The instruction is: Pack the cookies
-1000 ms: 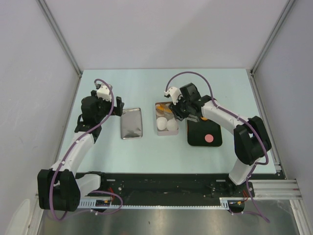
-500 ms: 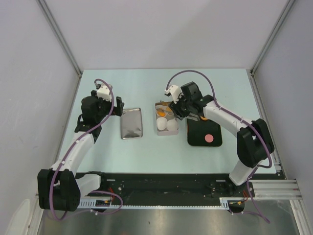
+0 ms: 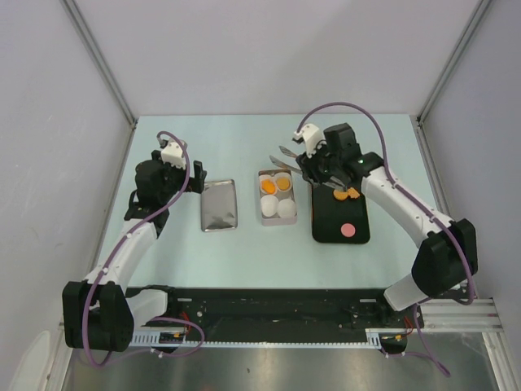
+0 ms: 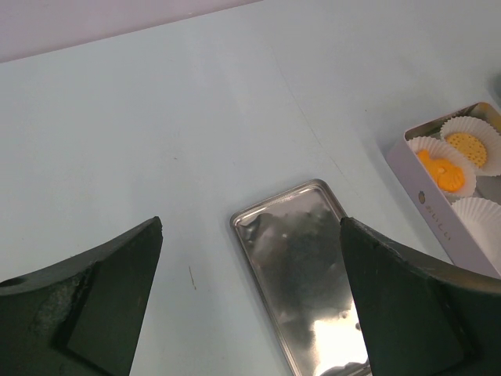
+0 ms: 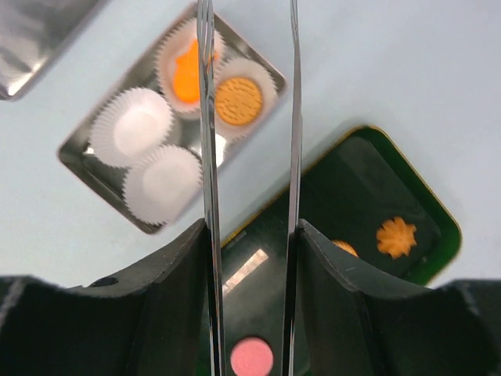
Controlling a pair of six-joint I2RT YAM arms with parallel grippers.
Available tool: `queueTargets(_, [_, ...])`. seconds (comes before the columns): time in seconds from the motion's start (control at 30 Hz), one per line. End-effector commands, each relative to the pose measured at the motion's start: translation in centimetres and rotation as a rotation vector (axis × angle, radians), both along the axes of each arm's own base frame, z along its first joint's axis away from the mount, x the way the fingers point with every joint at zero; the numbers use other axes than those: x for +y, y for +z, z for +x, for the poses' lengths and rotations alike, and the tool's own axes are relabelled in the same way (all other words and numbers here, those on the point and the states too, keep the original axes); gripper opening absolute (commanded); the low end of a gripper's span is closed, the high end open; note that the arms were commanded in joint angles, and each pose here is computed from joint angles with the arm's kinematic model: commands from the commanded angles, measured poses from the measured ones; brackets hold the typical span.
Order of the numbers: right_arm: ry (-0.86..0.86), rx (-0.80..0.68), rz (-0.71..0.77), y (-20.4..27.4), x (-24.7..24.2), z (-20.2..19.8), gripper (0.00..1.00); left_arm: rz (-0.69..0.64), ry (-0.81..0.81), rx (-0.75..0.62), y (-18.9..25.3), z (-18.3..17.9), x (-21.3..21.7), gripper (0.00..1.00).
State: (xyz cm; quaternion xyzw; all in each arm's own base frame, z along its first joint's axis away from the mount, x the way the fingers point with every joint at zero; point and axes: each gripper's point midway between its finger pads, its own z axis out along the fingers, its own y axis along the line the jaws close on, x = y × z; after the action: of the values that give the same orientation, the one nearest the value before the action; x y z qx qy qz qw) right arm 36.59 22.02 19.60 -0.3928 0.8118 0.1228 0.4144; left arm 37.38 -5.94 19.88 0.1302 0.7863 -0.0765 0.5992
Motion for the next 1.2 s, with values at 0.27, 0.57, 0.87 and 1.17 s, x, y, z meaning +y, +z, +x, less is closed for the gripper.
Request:
queueTargets(0.27, [-0.23, 0.068, -0.048, -1.8, -12.7, -2.4, 0.52, 0.0, -0.029, -0.055, 1.3, 0.0, -0.6, 1.0])
queueTargets(0.57, [-0.26, 0.168, -0.075, -5.4, -16.8, -5.7, 0.55, -0.007, -0.033, -0.051, 1.2, 0.0, -0.7, 1.0])
queueTargets(0.87, [-0.273, 0.207, -0.073, -7.0, -18.1, -6.1, 0.56, -0.006, -0.035, -0.049, 1.1, 0.0, -0.7, 1.0])
queueTargets(1.17, [-0.259, 0.238, -0.086, -8.8, -18.1, -5.2, 0.56, -0.001, -0.03, -0.044, 0.8, 0.1, -0.6, 1.0])
